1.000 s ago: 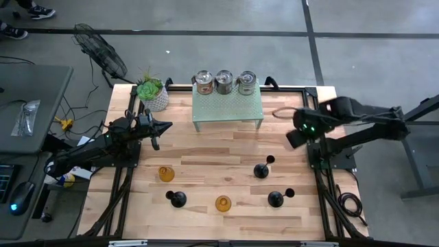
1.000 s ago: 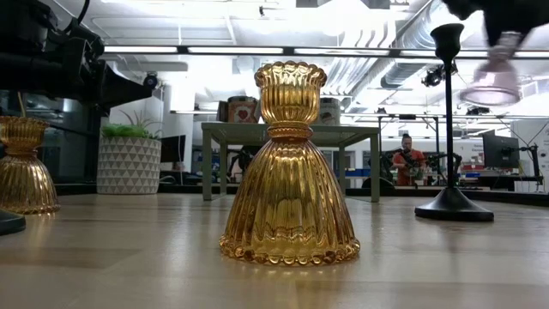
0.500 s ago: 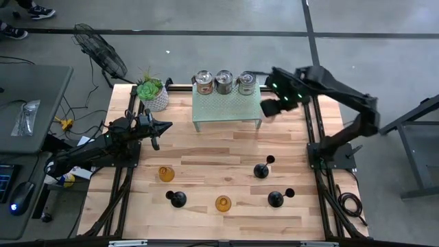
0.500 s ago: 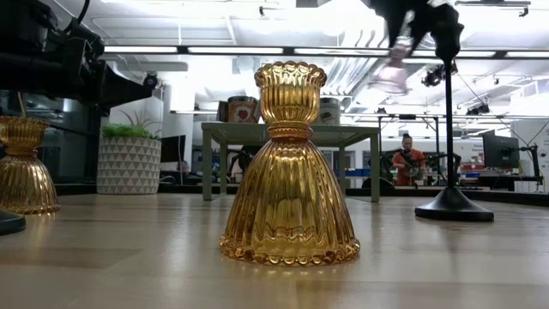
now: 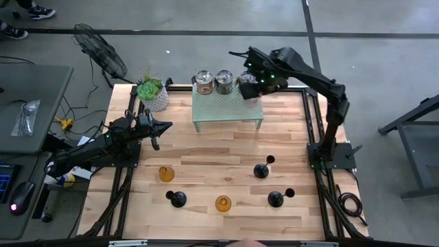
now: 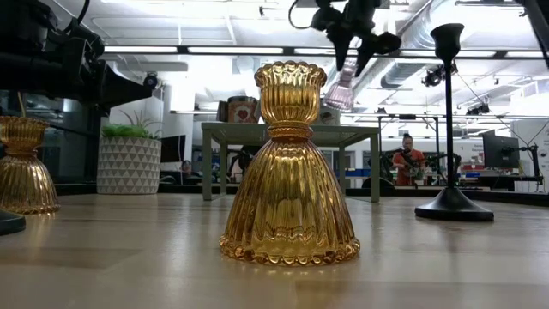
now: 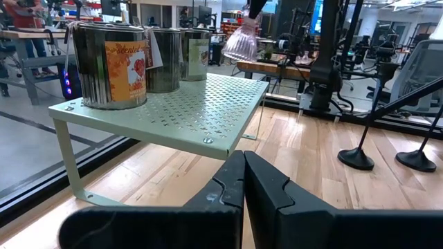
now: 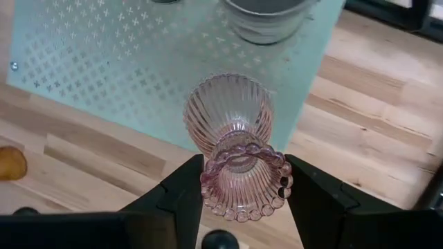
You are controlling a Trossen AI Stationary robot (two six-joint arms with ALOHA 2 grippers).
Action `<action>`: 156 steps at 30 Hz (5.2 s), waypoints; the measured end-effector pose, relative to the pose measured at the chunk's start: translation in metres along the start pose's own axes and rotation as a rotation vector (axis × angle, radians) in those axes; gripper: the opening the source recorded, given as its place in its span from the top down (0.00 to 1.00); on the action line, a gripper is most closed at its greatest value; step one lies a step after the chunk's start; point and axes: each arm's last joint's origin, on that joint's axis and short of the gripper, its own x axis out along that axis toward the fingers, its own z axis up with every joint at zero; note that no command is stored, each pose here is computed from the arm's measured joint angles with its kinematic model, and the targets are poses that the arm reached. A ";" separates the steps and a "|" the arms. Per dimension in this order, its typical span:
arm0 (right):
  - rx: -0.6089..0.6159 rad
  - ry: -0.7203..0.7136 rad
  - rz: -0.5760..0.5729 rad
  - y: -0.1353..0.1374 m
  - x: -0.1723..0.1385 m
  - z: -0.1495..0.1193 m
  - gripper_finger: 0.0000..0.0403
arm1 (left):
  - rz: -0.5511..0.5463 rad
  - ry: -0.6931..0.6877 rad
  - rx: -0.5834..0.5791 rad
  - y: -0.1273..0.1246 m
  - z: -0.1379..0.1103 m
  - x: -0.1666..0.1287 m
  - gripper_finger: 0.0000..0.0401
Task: Pick & Place candle stick holders
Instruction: Put the pink glass candle holder on the shelf, then put the right orange glass candle holder on the shelf
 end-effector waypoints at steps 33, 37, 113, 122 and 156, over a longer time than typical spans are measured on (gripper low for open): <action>0.073 0.017 -0.066 -0.009 0.042 0.042 0.58 | 0.000 0.000 0.000 0.000 0.000 0.000 1.00; 0.070 0.029 -0.061 -0.007 0.046 0.044 0.58 | -0.001 0.000 0.000 0.000 0.000 0.000 1.00; -0.390 -0.222 -0.087 -0.004 -0.052 -0.054 0.36 | -0.001 0.000 0.000 0.000 0.000 0.000 1.00; -0.472 -0.252 -0.064 -0.039 -0.048 -0.106 0.36 | 0.000 0.000 0.000 0.000 0.000 0.000 1.00; -0.466 -0.406 0.358 -0.141 0.027 -0.226 0.36 | -0.001 0.000 0.000 0.000 0.000 0.000 1.00</action>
